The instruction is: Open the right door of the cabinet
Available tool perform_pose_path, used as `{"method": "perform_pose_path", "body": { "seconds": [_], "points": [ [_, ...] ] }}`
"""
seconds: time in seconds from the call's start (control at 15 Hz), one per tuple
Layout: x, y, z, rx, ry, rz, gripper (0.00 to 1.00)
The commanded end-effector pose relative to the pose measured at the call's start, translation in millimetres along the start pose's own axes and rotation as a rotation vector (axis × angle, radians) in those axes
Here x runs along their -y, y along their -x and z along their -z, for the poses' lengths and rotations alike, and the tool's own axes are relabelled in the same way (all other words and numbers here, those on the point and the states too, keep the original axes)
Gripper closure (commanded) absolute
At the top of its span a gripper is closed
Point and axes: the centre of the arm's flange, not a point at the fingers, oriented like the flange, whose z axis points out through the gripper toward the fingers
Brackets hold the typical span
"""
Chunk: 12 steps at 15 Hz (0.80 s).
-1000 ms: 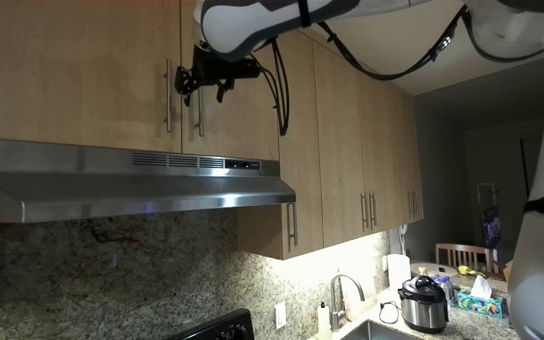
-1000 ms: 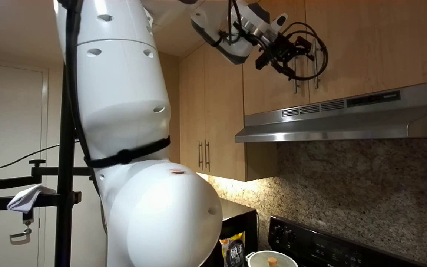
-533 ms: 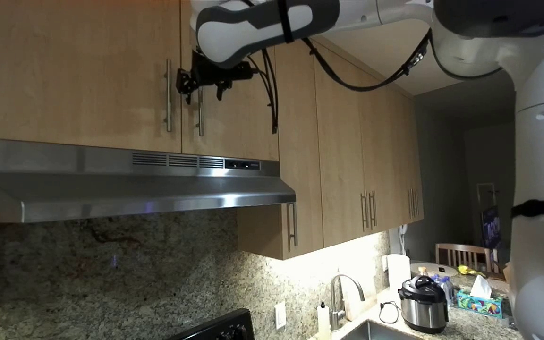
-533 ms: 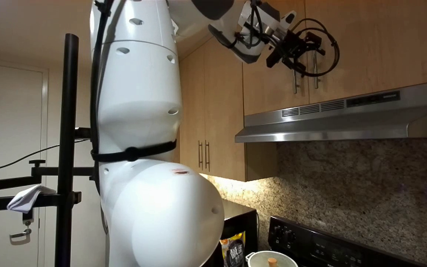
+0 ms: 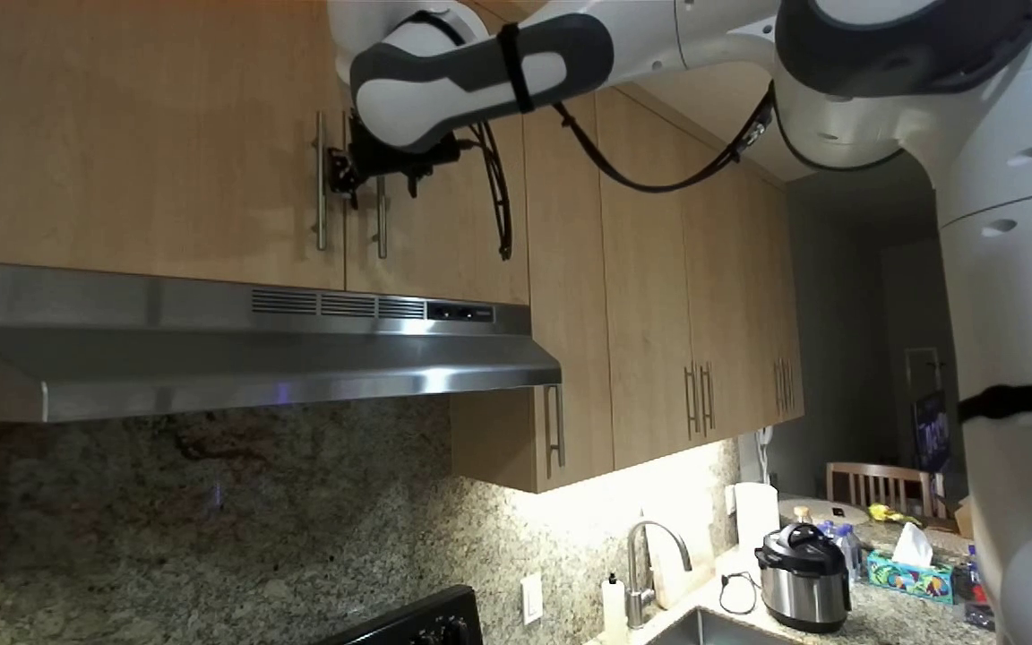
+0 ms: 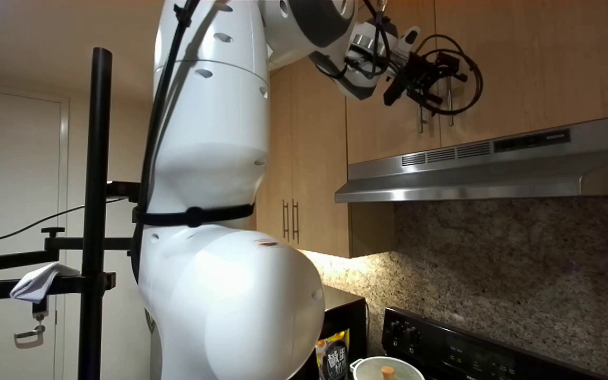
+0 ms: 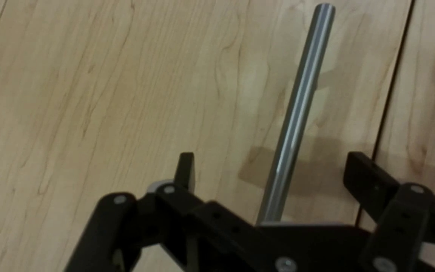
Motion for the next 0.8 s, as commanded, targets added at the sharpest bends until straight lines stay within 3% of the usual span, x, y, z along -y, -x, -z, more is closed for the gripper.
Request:
{"method": "perform_pose_path", "body": {
  "seconds": [0.0, 0.2, 0.73],
  "points": [
    [2.4, -3.6, -10.6, -0.001, 0.099, -0.015, 0.0],
    [-7.1, -0.2, -18.9, 0.008, 0.164, -0.027, 0.0],
    [-11.5, 9.9, -42.5, 0.003, 0.215, -0.062, 0.0]
  ]
}}
